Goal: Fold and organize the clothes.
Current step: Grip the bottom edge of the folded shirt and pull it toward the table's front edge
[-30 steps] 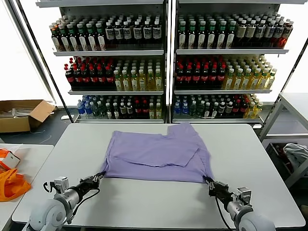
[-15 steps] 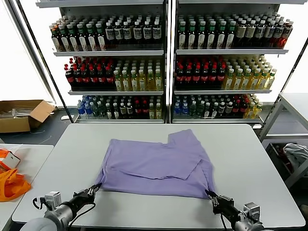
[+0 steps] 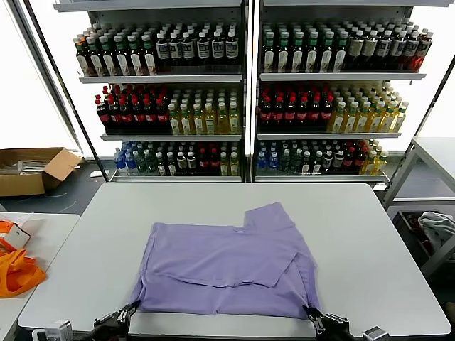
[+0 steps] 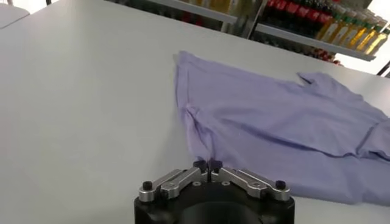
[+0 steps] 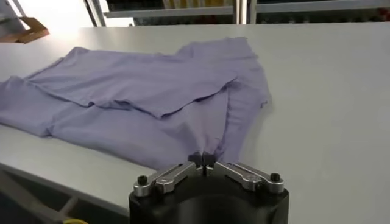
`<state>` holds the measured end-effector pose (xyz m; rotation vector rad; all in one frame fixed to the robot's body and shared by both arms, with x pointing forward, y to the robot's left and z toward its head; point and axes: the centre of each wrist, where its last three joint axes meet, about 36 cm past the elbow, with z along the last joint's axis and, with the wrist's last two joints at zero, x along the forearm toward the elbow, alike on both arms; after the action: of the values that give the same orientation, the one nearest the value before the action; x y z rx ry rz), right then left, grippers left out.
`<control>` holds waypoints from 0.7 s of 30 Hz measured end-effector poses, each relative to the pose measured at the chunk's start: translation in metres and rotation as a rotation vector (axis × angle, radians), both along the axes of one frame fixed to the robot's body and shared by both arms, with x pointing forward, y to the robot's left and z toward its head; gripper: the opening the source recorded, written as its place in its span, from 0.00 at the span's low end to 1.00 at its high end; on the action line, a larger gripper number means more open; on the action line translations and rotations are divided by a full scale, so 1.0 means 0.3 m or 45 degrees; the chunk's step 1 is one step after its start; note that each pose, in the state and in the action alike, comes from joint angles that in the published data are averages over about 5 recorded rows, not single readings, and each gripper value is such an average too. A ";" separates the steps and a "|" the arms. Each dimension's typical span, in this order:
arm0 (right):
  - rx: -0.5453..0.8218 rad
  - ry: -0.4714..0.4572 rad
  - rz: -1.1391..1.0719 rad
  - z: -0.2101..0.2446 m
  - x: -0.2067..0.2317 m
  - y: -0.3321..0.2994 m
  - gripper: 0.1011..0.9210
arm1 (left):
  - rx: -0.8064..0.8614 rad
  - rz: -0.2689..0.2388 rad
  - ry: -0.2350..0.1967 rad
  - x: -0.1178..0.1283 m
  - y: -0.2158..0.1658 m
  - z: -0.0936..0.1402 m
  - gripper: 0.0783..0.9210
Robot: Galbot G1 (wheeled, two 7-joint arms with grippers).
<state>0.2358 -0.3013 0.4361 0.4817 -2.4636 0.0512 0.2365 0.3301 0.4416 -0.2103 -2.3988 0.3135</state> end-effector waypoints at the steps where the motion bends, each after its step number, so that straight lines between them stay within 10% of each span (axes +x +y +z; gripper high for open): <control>1: -0.004 -0.001 0.004 0.002 0.000 -0.002 0.01 | 0.000 0.003 0.002 -0.009 -0.003 0.005 0.01; 10: -0.010 -0.011 0.022 0.029 -0.007 -0.001 0.14 | 0.000 0.014 0.012 -0.071 -0.032 0.045 0.04; 21: 0.010 -0.129 0.018 0.075 0.068 -0.060 0.53 | 0.049 0.004 -0.040 -0.057 0.008 0.098 0.39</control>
<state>0.2562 -0.3194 0.4588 0.5118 -2.5608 0.0732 0.2195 0.3325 0.4709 -0.1957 -2.4339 0.2674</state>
